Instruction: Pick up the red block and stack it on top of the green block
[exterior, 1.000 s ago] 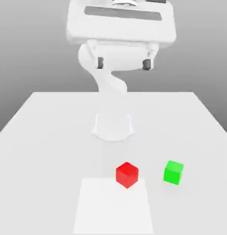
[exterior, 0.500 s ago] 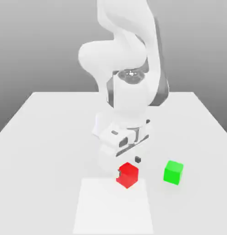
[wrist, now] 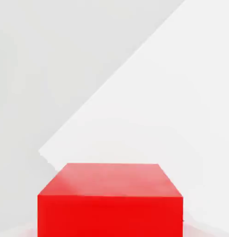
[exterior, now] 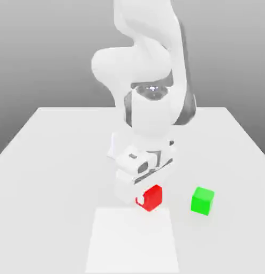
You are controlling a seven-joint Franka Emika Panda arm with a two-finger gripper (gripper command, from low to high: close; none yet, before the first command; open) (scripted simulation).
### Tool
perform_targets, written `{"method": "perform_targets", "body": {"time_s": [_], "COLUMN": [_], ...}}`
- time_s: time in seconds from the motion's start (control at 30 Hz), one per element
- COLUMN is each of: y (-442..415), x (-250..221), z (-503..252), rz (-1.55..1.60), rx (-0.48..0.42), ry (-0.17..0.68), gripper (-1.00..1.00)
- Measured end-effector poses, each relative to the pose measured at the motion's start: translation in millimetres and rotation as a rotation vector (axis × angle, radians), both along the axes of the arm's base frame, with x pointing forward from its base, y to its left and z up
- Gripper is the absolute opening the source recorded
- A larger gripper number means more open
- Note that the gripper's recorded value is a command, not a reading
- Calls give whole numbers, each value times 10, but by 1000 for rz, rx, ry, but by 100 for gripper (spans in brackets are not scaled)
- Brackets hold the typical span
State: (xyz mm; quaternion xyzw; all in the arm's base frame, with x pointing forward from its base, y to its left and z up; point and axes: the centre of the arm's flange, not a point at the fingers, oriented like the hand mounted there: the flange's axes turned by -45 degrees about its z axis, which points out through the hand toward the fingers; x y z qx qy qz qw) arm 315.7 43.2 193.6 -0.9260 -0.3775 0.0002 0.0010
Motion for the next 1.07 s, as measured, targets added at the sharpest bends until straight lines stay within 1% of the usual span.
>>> {"method": "perform_targets", "body": {"time_s": [0.1, 0.4, 0.7, 0.93, 0.97, 1.07], "y": [80, 759, 1465, 1542, 1540, 1530], "x": [-13, -59, -283, -300, -307, -300], "z": [160, 347, 515, -10, -87, -87], "rz": [-28, -254, -485, -510, -510, -513], "rx": [-1, -2, -1, -4, -3, -3], "ry": [0, -2, -1, -3, -3, -3], "gripper": [-100, -100, -100, -100, 100, 100]}}
